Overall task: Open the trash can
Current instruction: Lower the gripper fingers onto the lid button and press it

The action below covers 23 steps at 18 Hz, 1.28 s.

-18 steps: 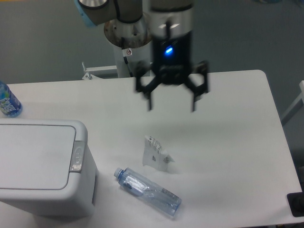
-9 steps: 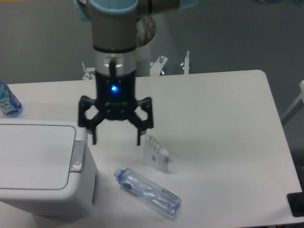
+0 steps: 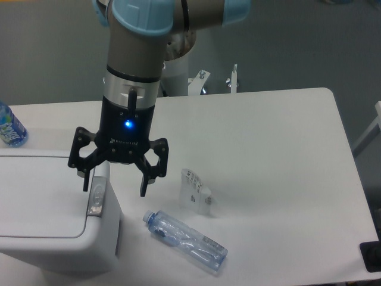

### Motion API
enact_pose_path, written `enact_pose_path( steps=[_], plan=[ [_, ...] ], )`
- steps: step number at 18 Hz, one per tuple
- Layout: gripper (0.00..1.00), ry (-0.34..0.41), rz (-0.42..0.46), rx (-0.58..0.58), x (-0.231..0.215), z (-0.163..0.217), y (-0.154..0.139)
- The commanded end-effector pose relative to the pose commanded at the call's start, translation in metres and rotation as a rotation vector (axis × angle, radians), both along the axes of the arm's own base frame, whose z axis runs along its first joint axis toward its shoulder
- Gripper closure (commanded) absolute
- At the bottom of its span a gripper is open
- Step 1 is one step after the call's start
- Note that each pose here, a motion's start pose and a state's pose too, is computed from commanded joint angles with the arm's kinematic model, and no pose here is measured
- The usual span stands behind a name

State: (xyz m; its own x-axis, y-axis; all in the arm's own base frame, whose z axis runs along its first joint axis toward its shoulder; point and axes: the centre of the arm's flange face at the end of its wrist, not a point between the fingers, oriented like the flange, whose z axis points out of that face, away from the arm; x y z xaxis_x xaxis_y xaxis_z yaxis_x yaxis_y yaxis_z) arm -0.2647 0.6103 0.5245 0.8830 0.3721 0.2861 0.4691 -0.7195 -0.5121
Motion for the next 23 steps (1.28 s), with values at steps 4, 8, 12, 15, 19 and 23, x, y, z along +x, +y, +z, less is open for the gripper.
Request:
enact_pose_path(
  steps=[4,8,12,15,19,23],
  plan=[
    [0.00,-0.006,0.005,-0.012,-0.005,-0.009,0.002],
    [0.00,-0.005,0.009,-0.019,-0.012,-0.014,0.001],
    [0.00,0.000,0.007,-0.025,-0.016,-0.018,0.001],
    [0.00,-0.003,0.008,-0.031,-0.017,-0.024,0.003],
    [0.00,-0.002,0.014,-0.047,-0.019,-0.032,0.002],
    [0.00,-0.004,0.014,-0.052,-0.018,-0.037,0.002]
  ],
)
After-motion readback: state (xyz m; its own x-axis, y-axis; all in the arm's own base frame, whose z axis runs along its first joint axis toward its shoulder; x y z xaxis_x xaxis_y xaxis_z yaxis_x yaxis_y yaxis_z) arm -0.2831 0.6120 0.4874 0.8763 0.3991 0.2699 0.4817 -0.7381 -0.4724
